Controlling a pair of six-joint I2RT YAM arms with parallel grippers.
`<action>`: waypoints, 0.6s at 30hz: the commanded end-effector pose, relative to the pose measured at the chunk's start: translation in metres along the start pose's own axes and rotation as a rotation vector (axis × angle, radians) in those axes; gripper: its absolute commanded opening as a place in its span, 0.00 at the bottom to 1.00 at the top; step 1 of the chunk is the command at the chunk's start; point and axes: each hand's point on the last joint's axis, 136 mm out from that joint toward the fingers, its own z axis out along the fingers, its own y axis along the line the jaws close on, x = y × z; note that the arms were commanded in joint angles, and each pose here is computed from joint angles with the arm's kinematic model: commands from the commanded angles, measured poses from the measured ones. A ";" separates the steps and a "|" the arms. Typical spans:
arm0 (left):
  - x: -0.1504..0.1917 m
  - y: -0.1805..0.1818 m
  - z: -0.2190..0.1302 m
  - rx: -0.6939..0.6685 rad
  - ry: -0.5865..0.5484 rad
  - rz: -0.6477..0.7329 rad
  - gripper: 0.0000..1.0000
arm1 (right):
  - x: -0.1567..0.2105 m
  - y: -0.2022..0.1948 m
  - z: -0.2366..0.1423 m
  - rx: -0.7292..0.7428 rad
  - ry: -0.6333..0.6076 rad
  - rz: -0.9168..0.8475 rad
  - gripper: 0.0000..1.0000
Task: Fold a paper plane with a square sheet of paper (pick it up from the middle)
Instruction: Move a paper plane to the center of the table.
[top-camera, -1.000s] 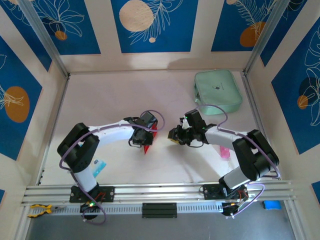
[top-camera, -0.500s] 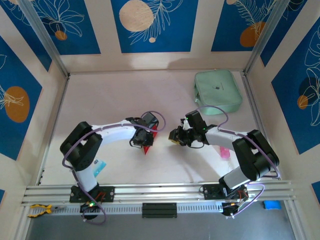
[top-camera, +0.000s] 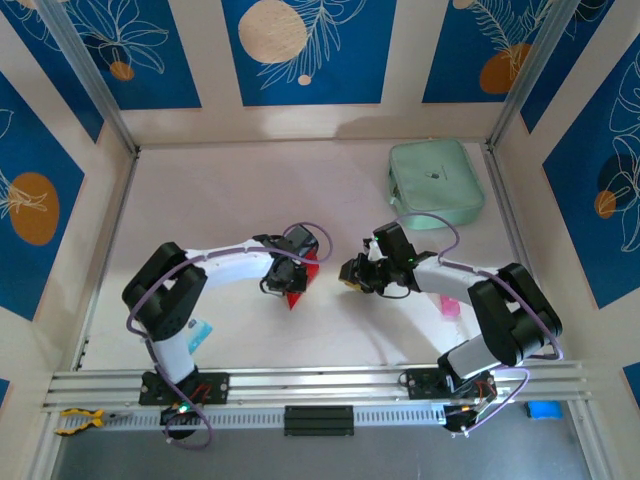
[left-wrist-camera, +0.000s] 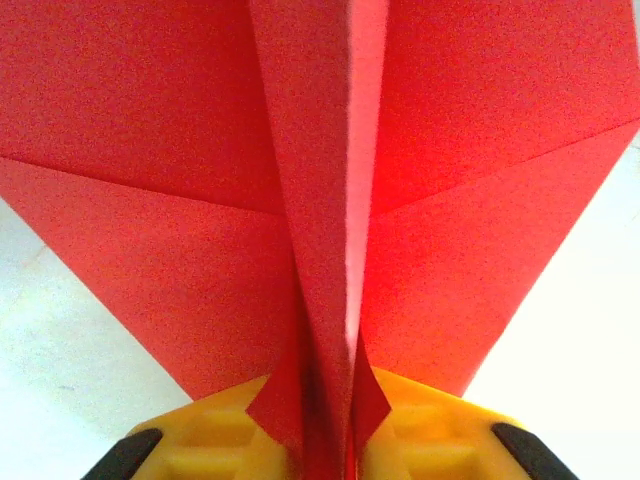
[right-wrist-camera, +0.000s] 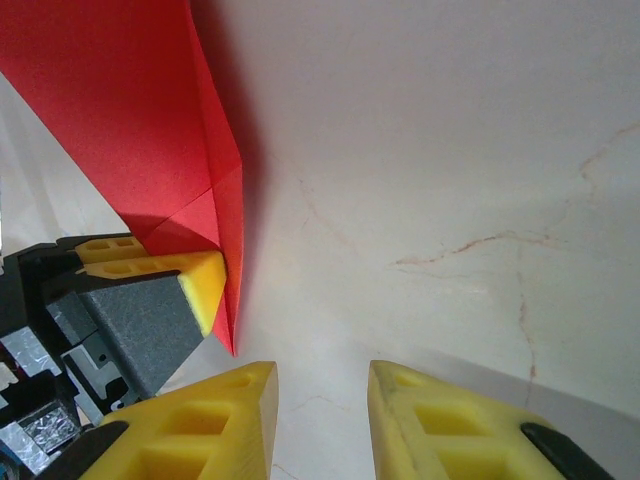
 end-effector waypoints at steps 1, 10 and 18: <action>0.012 0.005 0.012 -0.044 0.049 -0.025 0.23 | 0.003 0.000 -0.006 -0.008 0.002 -0.002 0.31; 0.020 0.004 0.021 -0.049 0.072 -0.077 0.33 | 0.004 0.000 -0.009 -0.015 -0.001 -0.006 0.31; 0.028 0.005 0.025 -0.100 0.060 -0.148 0.41 | 0.008 -0.003 -0.011 -0.024 -0.004 -0.008 0.31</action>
